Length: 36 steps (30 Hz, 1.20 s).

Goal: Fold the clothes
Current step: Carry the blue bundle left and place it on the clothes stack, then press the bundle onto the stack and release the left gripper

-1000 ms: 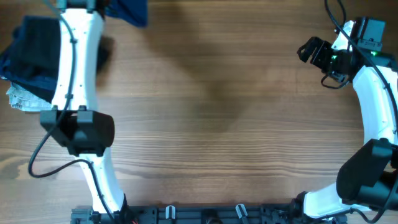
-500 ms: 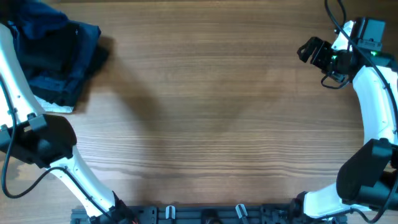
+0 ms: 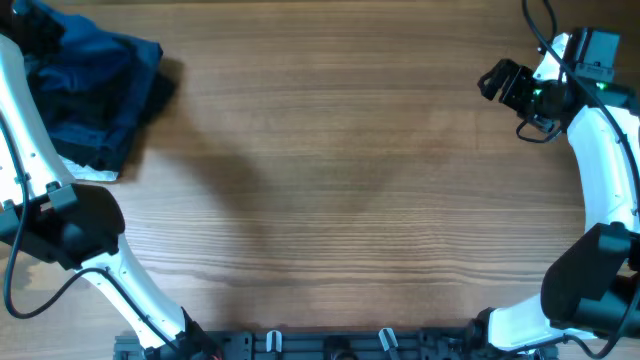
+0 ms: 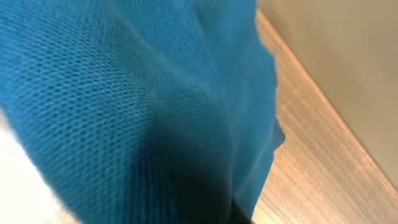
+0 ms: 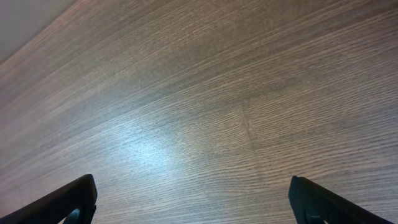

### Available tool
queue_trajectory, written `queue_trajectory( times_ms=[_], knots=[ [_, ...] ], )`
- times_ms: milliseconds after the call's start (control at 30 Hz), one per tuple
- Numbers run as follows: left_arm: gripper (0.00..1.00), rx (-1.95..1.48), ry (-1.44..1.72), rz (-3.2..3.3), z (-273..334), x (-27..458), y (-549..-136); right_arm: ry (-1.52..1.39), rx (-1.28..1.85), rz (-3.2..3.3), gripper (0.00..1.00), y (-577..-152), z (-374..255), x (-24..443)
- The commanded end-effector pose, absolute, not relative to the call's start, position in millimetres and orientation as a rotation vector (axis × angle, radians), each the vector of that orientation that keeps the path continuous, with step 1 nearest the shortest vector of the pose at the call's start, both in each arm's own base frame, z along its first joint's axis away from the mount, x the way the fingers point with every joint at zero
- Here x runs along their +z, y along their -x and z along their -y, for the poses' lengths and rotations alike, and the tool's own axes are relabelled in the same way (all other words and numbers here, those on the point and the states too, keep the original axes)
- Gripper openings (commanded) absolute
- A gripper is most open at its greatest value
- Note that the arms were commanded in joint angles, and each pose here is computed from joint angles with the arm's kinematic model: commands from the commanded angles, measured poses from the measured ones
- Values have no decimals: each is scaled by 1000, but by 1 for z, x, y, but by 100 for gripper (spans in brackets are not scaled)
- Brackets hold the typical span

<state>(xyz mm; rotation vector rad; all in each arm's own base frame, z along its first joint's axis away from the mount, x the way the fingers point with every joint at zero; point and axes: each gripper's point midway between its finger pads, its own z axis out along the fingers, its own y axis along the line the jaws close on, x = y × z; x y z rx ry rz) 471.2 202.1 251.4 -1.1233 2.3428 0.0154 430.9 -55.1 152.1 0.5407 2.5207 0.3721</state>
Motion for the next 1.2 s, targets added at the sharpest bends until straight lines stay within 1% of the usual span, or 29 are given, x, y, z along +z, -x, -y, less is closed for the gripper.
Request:
queue_trajectory(
  times_ms=[0,33,100,133,200,300,433,467,500,533,567,600,633,733,900,1067,1167],
  knots=[
    [65,-6,1157,-2376,-191,255,-455,-541,355,-2521,100,-429,56,152],
    [77,-3,1168,-2402,-189,252,-450,-542,355,-2520,100,-429,56,152],
    [93,-1,1180,-2430,-187,248,-443,-542,355,-2520,100,-429,56,152],
    [97,-1,1170,-2448,-185,247,-441,-542,355,-2520,100,-429,56,152],
    [97,-60,1151,-2461,-176,251,-440,-542,355,-2520,99,-429,56,152],
    [94,-128,1118,-2426,-166,270,-438,-542,355,-2520,100,-429,56,152],
    [90,-130,1065,-2323,-160,319,-421,-542,355,-2520,100,-429,56,152],
    [86,-131,1051,-2297,-158,331,-417,-542,355,-2520,100,-429,56,152],
    [72,-131,1030,-2258,-157,344,-416,-542,355,-2520,100,-429,56,152],
    [53,-132,1016,-2230,-159,349,-421,-542,355,-2520,99,-429,56,152],
    [11,-127,1007,-2203,-165,350,-429,-541,355,-2521,99,-429,56,152],
    [4,-127,1003,-2197,-167,348,-436,-541,355,-2521,99,-429,56,152],
    [4,-127,1015,-2220,-174,328,-451,-542,355,-2520,100,-429,56,152],
    [4,-120,1074,-2274,-189,293,-461,-542,355,-2520,99,-429,56,152],
    [4,-98,1255,-2402,-221,230,-443,-542,355,-2520,100,-429,56,152],
    [4,-109,1377,-2586,-220,161,-433,-542,355,-2520,99,-429,56,152],
    [4,-110,1422,-2661,-216,138,-426,-542,355,-2520,100,-429,56,152]
  ],
)
